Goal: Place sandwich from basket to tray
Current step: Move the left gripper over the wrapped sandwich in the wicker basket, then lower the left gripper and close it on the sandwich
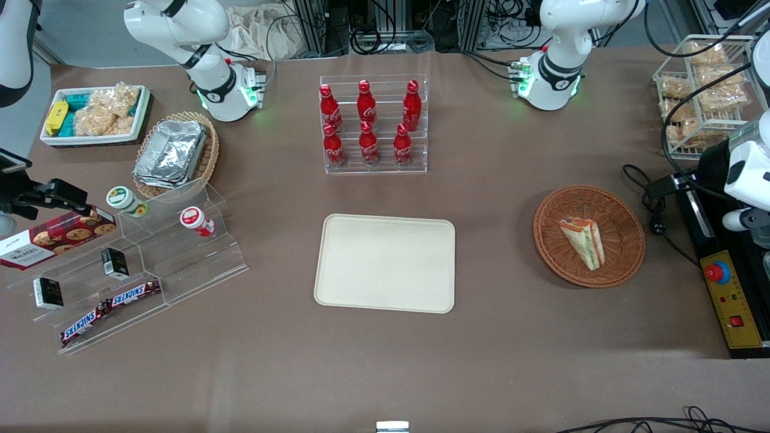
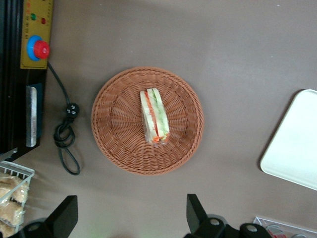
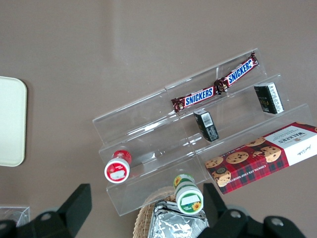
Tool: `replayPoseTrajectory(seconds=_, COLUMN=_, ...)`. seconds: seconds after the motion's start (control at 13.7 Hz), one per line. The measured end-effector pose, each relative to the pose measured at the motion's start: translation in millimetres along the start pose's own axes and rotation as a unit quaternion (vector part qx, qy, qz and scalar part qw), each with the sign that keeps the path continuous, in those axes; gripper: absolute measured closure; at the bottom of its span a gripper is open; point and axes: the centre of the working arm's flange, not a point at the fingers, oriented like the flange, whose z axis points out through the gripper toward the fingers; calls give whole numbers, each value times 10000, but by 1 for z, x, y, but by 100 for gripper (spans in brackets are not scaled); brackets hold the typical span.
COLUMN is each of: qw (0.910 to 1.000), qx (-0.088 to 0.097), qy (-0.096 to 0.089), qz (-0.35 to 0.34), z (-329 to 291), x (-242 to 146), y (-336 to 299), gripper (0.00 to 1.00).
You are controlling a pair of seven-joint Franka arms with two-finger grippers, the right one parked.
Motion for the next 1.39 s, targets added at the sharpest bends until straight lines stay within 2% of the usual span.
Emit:
replayPoseTrajectory(seconds=0.15, qw=9999, qx=117, qy=5, qz=-26, z=3, x=2, y=1, gripper=1)
replayPoseTrajectory(seconds=0.29, qw=9999, qx=140, qy=-22, qz=-91, z=6, x=3, y=6, gripper=1)
replayPoseTrajectory(seconds=0.44, qw=9998, qx=158, qy=-110, qz=-109, z=15, x=5, y=10, gripper=1)
replayPoseTrajectory(seconds=0.66, qw=9987, qx=201, qy=-338, qz=-326, z=47, x=15, y=19, gripper=2)
replayPoseTrajectory(seconds=0.73, qw=9985, qx=184, qy=-314, qz=-418, z=64, x=20, y=22, gripper=2)
replayPoseTrajectory(seconds=0.88, qw=9975, qx=113, qy=-140, qz=-687, z=106, x=24, y=27, gripper=2)
replayPoseTrajectory(seconds=1.31, qw=9933, qx=-306, qy=683, qz=-885, z=222, x=3, y=34, gripper=2)
replayPoseTrajectory(seconds=1.39, qw=9921, qx=-365, qy=771, qz=-916, z=238, x=-3, y=33, gripper=2)
